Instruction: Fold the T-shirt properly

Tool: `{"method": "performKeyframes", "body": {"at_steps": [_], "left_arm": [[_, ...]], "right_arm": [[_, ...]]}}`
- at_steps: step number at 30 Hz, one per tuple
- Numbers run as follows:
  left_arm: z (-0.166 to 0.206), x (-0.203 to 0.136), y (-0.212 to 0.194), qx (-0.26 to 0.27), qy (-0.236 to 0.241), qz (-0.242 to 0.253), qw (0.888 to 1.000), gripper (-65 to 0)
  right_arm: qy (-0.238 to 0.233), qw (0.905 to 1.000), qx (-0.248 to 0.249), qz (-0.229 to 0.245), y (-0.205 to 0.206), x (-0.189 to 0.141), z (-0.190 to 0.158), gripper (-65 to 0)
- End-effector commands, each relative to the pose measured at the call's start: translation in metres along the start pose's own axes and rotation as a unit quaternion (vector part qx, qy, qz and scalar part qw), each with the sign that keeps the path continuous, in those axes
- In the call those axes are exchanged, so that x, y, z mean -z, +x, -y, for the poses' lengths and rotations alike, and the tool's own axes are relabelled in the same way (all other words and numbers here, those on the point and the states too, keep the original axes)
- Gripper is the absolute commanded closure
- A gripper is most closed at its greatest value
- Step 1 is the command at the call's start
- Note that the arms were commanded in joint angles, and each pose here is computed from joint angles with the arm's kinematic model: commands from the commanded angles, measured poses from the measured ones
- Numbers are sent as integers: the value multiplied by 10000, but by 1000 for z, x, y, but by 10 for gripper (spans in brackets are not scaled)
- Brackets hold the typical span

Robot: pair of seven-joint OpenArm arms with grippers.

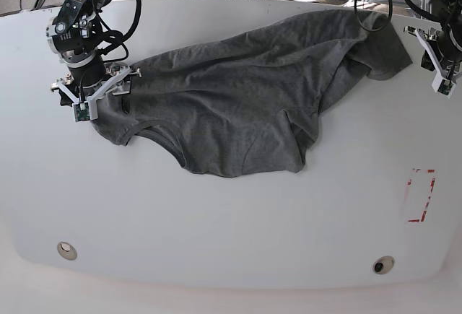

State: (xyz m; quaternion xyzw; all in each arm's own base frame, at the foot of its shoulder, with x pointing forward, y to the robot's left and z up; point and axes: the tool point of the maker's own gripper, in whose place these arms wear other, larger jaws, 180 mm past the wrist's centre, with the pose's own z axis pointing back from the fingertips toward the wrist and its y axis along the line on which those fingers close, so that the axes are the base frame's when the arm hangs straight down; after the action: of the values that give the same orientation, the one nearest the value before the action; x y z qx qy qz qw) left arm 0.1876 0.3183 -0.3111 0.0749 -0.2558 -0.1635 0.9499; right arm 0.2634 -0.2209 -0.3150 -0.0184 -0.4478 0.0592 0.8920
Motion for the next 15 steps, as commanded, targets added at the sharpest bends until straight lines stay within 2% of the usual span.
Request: {"method": "performKeyframes", "body": {"at_steps": [1, 2, 8, 12, 15], "left_arm": [[-10, 0, 29, 24, 115, 350, 9993, -118], [-13, 2, 45, -32, 118, 501, 9987, -193], [-8, 11, 69, -111, -41, 682, 9976, -360], [8, 17, 104, 44, -284, 1033, 9942, -399], [17, 21, 112, 79, -412, 1105, 9930, -371]], "right_arm": [[2, 9997, -97, 210, 13, -2, 1, -435], [40, 9998, -123, 173, 11, -1, 0, -428], [66, 9997, -158, 149, 10, 0, 0, -424], [133, 9996, -186, 172, 10, -1, -5, -432], [149, 9995, -205, 182, 11, -2, -6, -433]]}}
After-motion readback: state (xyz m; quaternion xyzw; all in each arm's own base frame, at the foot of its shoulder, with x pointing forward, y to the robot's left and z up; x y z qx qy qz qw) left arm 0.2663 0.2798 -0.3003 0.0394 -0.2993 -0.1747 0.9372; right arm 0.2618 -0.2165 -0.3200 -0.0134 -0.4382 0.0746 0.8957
